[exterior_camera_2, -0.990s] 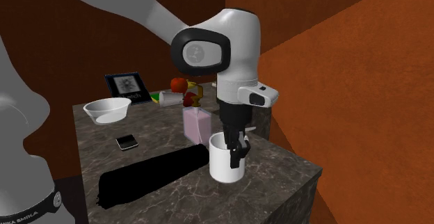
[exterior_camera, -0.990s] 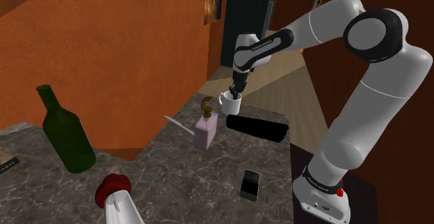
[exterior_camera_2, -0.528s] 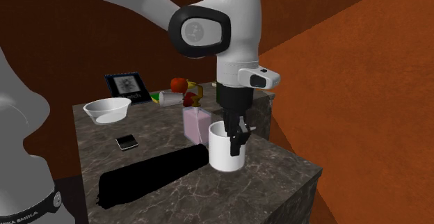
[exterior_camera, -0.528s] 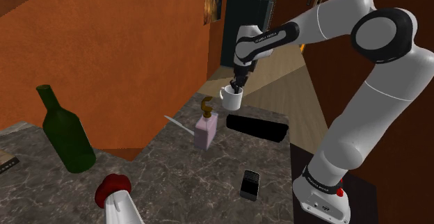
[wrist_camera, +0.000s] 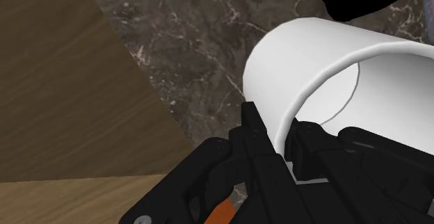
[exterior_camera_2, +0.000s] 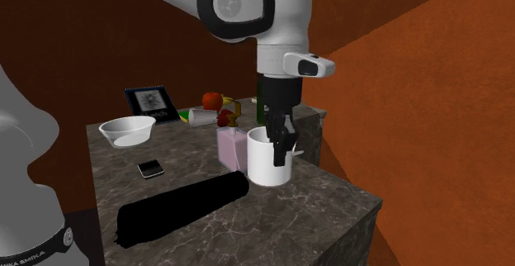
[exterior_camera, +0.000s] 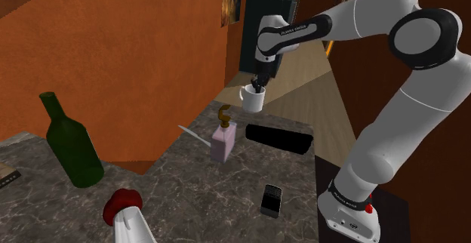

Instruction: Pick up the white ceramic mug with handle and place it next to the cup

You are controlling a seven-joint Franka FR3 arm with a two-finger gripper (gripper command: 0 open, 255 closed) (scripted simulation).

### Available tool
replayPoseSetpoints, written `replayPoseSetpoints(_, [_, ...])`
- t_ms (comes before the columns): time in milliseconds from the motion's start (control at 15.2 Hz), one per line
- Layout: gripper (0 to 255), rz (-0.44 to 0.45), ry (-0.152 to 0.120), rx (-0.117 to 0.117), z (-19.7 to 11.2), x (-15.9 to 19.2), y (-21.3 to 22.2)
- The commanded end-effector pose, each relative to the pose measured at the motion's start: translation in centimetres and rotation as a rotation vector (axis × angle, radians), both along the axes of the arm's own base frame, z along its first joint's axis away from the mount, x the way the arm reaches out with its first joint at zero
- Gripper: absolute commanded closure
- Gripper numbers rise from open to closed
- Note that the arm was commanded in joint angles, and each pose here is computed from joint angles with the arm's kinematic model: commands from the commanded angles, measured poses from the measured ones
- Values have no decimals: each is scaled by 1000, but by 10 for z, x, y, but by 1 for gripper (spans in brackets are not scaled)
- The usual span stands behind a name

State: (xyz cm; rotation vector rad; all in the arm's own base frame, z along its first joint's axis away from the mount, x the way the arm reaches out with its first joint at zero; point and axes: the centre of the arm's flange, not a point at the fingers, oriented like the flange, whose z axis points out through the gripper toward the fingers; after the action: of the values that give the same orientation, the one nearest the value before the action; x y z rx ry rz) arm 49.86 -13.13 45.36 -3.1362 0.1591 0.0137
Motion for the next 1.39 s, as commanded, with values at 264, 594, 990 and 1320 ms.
replayPoseSetpoints(264, [255, 0, 0, 0, 31, 0, 0])
replayPoseSetpoints(594, [255, 0, 0, 0, 58, 0, 0])
replayPoseSetpoints(990, [255, 0, 0, 0, 67, -17, 50])
replayPoseSetpoints(1320, [255, 0, 0, 0, 67, -39, 112])
